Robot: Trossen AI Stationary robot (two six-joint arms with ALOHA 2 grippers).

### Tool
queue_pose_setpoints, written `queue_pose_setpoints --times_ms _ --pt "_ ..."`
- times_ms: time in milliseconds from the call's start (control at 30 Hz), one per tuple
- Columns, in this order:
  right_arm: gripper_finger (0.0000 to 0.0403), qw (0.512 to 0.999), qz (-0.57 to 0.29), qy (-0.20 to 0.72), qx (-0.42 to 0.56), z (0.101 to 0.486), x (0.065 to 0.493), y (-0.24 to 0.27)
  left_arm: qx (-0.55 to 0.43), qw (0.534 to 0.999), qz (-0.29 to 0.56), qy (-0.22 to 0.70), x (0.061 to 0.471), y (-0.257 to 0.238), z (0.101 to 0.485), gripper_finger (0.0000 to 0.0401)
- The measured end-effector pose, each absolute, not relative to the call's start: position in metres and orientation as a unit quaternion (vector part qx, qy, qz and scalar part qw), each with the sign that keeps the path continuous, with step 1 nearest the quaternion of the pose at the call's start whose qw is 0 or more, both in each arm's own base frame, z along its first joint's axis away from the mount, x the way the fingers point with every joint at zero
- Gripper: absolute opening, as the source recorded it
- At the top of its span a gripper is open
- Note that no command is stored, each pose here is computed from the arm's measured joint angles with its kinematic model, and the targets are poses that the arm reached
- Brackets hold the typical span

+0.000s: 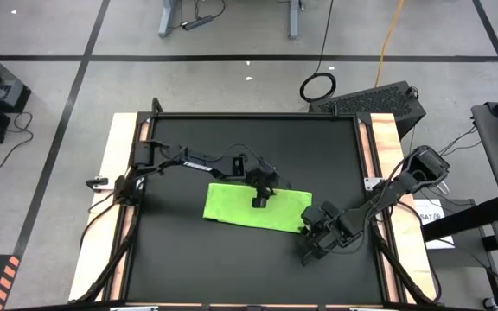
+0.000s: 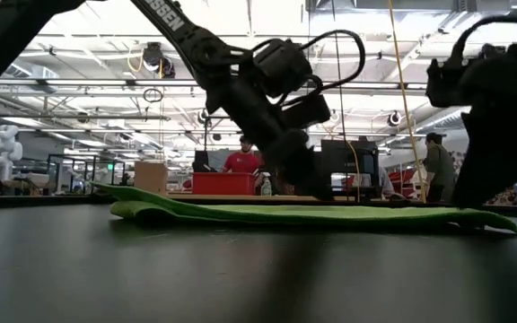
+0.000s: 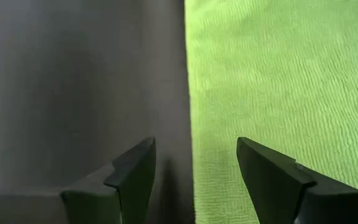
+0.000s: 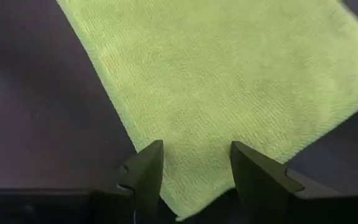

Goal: Roll towel
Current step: Fold the green towel on the table

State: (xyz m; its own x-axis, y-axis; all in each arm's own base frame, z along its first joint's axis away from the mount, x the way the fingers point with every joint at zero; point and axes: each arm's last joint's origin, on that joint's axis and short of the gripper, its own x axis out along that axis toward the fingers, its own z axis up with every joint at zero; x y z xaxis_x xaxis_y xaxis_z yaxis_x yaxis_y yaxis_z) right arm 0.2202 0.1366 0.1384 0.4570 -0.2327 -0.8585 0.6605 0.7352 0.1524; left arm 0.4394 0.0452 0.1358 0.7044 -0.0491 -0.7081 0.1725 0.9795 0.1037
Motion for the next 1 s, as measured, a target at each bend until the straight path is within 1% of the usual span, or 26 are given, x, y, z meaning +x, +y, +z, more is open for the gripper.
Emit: queue_pose_setpoints --times_ms 133,233,333,367,433,533,567,600,733,800,900,1000 --pt "0.0178 0.817 -0.28 0.44 0.247 0.124 0.222 0.134 0.064 0.919 -0.085 0.38 0.439 0.049 0.133 0.0231" --pt "0.0177 0.821 -0.285 0.439 0.228 0.116 0.226 0.132 0.057 0.915 -0.092 0.389 0.438 0.049 0.13 0.0231" --pt "0.0162 0.825 -0.284 0.443 0.205 0.109 0.23 0.13 0.056 0.914 -0.094 0.391 0.438 0.049 0.127 0.0231" --pt "0.0149 0.827 -0.283 0.443 0.201 0.108 0.232 0.129 0.054 0.911 -0.095 0.397 0.437 0.048 0.125 0.0231" --pt "0.0111 0.83 -0.278 0.443 0.194 0.107 0.233 0.128 0.054 0.91 -0.096 0.401 0.437 0.048 0.125 0.0231" --pt "0.0031 0.835 -0.266 0.446 0.182 0.107 0.235 0.128 0.055 0.908 -0.096 0.404 0.436 0.048 0.125 0.0231" --pt "0.0017 0.837 -0.261 0.448 0.177 0.108 0.235 0.128 0.055 0.907 -0.097 0.407 0.435 0.048 0.125 0.0231" --pt "0.0013 0.838 -0.258 0.449 0.173 0.109 0.234 0.128 0.054 0.905 -0.097 0.41 0.435 0.048 0.124 0.0231" --pt "0.0004 0.838 -0.255 0.458 0.153 0.12 0.228 0.123 0.058 0.902 -0.091 0.417 0.434 0.048 0.123 0.0231" --pt "0.0003 0.834 -0.272 0.462 0.131 0.129 0.221 0.115 0.067 0.901 -0.085 0.42 0.433 0.049 0.126 0.0231" --pt "0.0002 0.837 -0.307 0.443 0.098 0.158 0.217 0.103 0.08 0.903 -0.067 0.416 0.431 0.05 0.137 0.0231" --pt "0.0001 0.836 -0.345 0.424 0.044 0.191 0.213 0.088 0.098 0.911 -0.031 0.4 0.427 0.052 0.161 0.0231"
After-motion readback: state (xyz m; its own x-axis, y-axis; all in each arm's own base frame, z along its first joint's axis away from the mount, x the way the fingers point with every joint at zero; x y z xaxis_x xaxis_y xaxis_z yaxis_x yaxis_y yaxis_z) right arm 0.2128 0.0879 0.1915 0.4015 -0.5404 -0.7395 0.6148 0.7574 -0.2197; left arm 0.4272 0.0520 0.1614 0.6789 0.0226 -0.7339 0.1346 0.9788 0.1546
